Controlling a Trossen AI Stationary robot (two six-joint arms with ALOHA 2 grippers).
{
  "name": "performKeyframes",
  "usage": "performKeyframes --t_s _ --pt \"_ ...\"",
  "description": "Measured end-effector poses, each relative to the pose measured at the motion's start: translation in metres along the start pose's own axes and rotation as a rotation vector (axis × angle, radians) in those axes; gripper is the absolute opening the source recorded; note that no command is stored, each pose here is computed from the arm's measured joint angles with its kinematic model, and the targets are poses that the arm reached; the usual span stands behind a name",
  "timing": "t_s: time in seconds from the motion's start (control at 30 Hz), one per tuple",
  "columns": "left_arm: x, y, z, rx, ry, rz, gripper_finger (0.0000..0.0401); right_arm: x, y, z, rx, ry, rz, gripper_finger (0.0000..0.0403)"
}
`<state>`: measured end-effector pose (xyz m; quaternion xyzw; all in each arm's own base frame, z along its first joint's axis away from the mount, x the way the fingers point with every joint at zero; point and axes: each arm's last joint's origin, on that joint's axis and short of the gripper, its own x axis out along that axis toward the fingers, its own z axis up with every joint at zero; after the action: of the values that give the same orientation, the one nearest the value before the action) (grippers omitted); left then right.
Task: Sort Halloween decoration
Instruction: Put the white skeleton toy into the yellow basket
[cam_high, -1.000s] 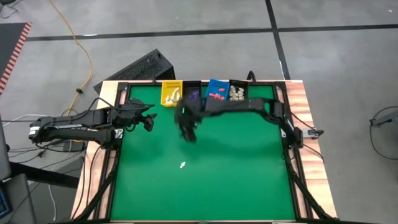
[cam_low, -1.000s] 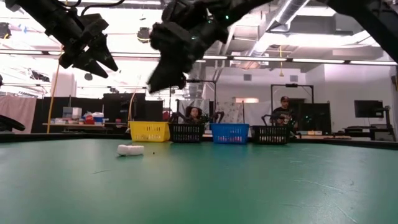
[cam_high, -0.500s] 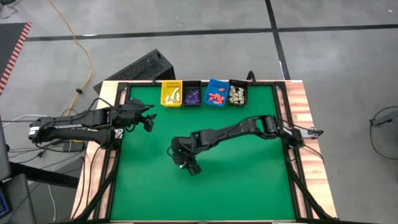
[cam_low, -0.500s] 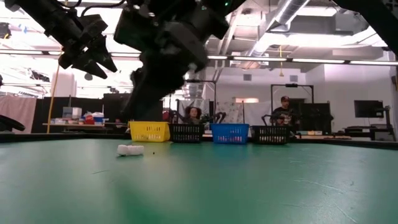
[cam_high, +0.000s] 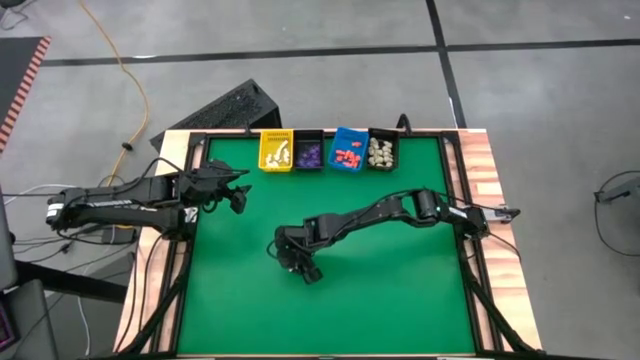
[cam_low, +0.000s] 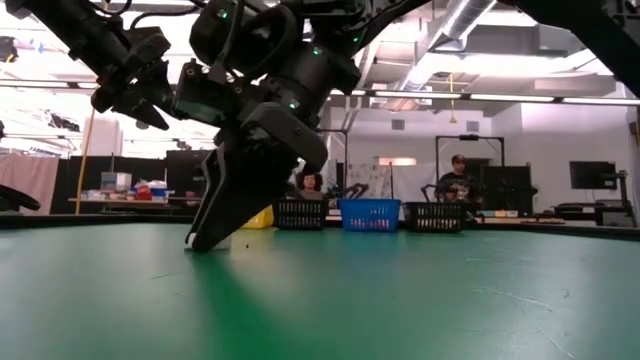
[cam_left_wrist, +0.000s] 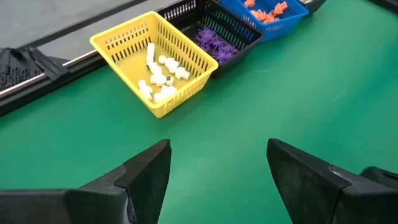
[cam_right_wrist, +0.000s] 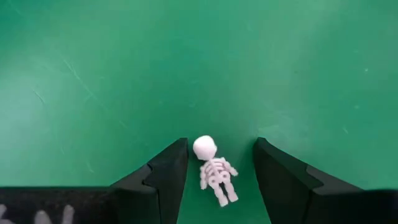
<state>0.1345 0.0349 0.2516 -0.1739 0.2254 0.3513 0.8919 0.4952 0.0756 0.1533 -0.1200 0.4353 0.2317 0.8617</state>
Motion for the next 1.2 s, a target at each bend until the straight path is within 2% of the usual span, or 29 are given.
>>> performKeyframes --t_s 0.13,0.23,0.53,0.7,0.77,0.9,1.03,1.2 --pt "0.000 0.000 0.000 0.003 0.000 0.000 0.0256 0.015 0.004 -0.006 0.032 0.036 -0.015 0.0207" --pt "0.000 0.000 0.000 0.003 0.000 0.000 0.0256 0.017 0.007 -0.007 0.069 0.057 -0.054 0.0187" --pt "0.000 0.000 0.000 0.008 0.003 0.003 0.0256 0.017 0.006 -0.008 0.178 0.059 -0.065 0.0049" --pt "0.000 0.000 0.000 0.009 0.004 0.004 0.0256 0.005 0.005 -0.001 0.233 0.029 -0.063 0.0042" --pt "0.000 0.000 0.000 0.009 0.003 0.004 0.0256 -0.003 0.002 0.002 0.233 0.020 -0.097 0.0042" --pt "0.000 0.001 0.000 0.009 -0.002 0.014 0.0256 -0.027 -0.017 0.004 0.255 0.006 -0.217 0.0042" --pt "0.000 0.001 0.000 0.009 -0.011 0.029 0.0256 -0.059 -0.050 0.007 0.300 -0.073 -0.363 0.0042" --pt "0.000 0.001 0.000 0.009 -0.013 0.031 0.0256 -0.080 -0.093 0.004 0.395 -0.222 -0.533 0.0042"
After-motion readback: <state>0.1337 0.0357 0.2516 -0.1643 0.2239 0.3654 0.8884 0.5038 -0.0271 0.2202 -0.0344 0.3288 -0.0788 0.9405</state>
